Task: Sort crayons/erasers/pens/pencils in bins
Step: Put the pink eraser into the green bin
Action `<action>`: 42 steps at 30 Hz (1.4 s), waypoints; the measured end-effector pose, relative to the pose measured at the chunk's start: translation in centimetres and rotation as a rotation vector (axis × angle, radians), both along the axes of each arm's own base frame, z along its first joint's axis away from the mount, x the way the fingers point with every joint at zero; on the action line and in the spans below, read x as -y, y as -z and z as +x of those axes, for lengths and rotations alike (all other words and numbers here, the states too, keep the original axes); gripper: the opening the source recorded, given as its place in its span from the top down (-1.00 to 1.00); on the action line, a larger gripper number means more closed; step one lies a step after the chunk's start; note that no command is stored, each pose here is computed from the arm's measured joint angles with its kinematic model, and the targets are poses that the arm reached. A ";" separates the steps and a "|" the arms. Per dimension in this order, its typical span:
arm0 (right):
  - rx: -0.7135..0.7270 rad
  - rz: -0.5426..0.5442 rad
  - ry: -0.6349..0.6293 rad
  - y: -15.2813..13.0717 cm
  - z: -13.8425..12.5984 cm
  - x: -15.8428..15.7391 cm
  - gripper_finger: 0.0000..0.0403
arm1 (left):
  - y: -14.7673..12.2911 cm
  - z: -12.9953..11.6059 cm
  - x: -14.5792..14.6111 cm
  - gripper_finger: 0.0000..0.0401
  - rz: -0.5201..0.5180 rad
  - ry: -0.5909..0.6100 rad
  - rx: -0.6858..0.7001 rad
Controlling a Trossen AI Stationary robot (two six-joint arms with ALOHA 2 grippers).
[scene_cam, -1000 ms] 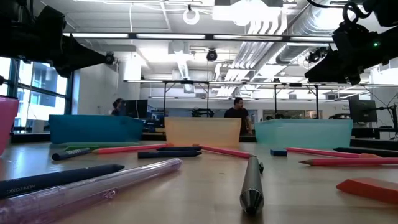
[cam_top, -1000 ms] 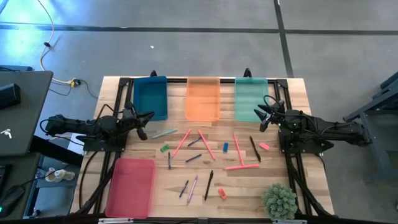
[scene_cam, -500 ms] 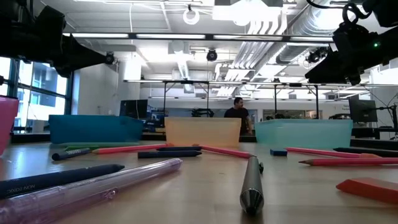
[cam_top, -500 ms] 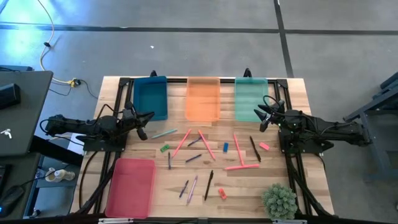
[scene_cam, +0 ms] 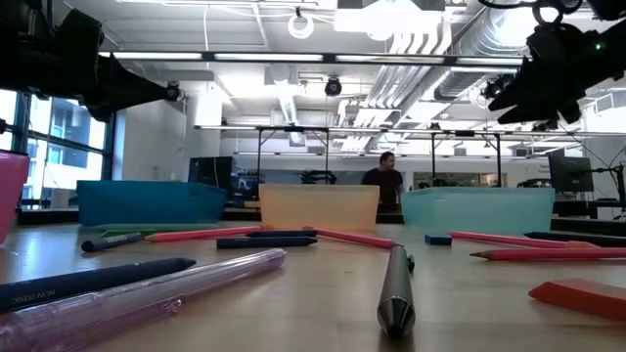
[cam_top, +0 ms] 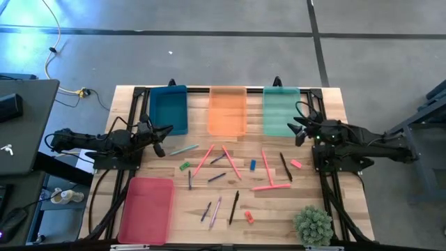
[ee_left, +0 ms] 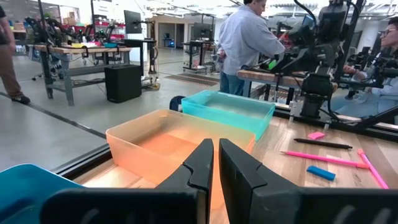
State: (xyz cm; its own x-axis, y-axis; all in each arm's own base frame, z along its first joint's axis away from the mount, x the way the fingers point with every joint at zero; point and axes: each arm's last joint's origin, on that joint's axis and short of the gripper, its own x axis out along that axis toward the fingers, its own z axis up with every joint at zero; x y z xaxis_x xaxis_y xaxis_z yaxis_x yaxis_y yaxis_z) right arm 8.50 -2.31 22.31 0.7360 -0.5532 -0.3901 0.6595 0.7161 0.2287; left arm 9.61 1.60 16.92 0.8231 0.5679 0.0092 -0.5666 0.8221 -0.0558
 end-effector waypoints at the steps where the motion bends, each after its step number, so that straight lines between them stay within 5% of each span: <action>1: -0.008 0.021 -0.008 -0.4 0.0 0.0 -0.13 | 0.0 0.0 0.0 0.92 0.000 0.000 0.000; 7: -0.080 0.108 -0.021 -2.7 0.9 -0.1 -0.15 | 0.0 0.0 0.0 0.92 0.001 0.000 -0.001; 16: -0.413 0.247 -0.021 -4.4 2.7 -0.1 -0.15 | 0.0 0.0 0.0 0.92 0.050 -0.002 -0.034; 25: -0.695 0.547 -0.131 -1.3 4.4 -0.7 -0.15 | -0.1 0.0 0.0 0.92 0.050 -0.004 -0.025; 42: -0.898 0.604 -0.167 1.7 5.5 -0.8 -0.15 | -0.1 0.0 0.0 0.92 0.044 0.002 -0.020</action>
State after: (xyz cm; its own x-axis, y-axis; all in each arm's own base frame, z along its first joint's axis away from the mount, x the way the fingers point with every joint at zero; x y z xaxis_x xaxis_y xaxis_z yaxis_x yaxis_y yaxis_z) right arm 13.98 -1.55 20.58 0.0962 -0.0095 -0.9953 0.6664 0.7434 0.0573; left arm 9.61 1.59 17.02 0.8242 0.5660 0.0180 -0.5659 0.8244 -0.0085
